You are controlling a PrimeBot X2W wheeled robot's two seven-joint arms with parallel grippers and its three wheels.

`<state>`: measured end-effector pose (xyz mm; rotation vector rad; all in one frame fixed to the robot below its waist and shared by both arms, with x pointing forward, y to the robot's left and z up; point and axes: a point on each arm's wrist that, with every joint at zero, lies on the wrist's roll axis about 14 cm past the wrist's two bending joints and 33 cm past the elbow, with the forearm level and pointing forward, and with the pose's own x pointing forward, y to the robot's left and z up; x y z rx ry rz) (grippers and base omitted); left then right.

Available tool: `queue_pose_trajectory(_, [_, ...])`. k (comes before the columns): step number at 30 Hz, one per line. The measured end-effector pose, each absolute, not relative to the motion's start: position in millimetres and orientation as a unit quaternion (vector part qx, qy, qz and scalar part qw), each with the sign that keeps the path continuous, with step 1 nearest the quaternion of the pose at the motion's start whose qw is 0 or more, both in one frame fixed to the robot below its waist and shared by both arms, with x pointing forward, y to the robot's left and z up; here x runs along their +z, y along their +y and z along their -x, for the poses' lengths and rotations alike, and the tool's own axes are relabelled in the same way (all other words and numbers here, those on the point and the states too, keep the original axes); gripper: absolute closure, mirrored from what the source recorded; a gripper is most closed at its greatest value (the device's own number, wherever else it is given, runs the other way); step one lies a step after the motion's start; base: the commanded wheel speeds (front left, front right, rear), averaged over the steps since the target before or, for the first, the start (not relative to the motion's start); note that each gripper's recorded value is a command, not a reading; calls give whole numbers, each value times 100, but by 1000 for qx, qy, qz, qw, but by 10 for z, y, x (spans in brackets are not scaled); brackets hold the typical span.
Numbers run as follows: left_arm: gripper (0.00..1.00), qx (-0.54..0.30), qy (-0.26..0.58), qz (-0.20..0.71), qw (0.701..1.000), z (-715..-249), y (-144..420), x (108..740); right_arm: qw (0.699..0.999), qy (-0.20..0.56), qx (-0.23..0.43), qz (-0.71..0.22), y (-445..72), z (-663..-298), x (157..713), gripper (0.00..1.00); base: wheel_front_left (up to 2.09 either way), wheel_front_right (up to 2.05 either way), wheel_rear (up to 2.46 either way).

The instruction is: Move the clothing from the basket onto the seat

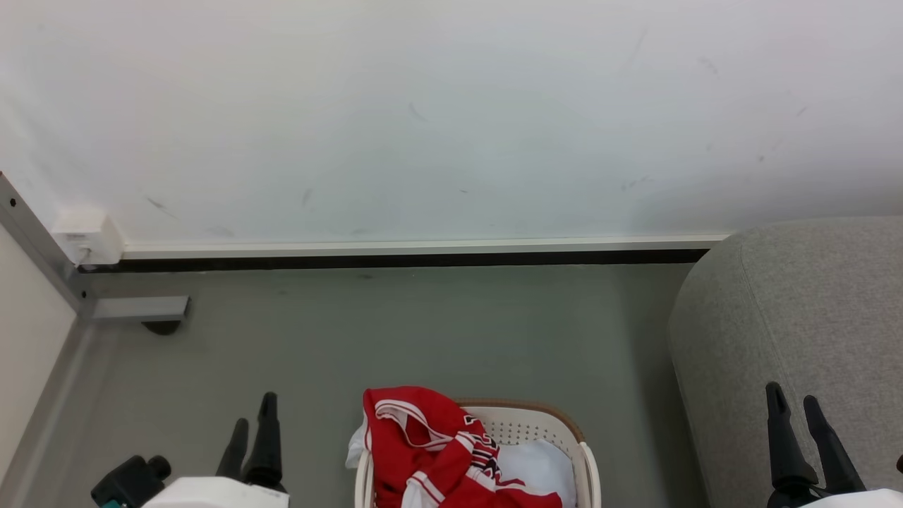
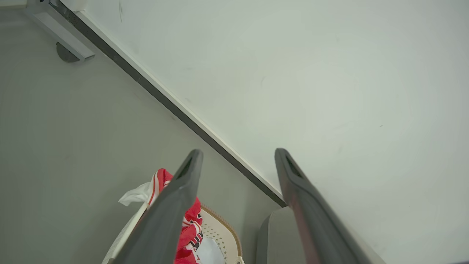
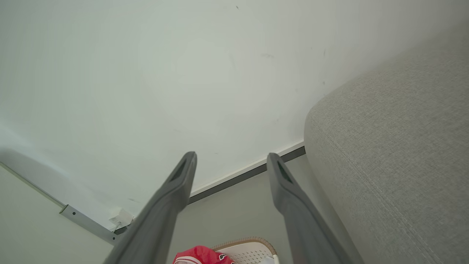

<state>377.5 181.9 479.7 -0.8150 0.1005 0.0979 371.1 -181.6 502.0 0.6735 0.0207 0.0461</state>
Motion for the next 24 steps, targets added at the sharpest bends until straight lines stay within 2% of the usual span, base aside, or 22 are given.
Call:
queue_pose_trajectory(11, [0, 44, 36, 319, 946, -3750, 1822, 4837, 966, -1, 32, -256, -1799, -3701, 5056, 0, 0, 0, 0])
queue_pose_trajectory(24, [0, 37, 22, 245, 969, -3746, 1816, 4875, 981, -7, 41, -188, -1765, -3669, 5051, 0, 0, 0, 0])
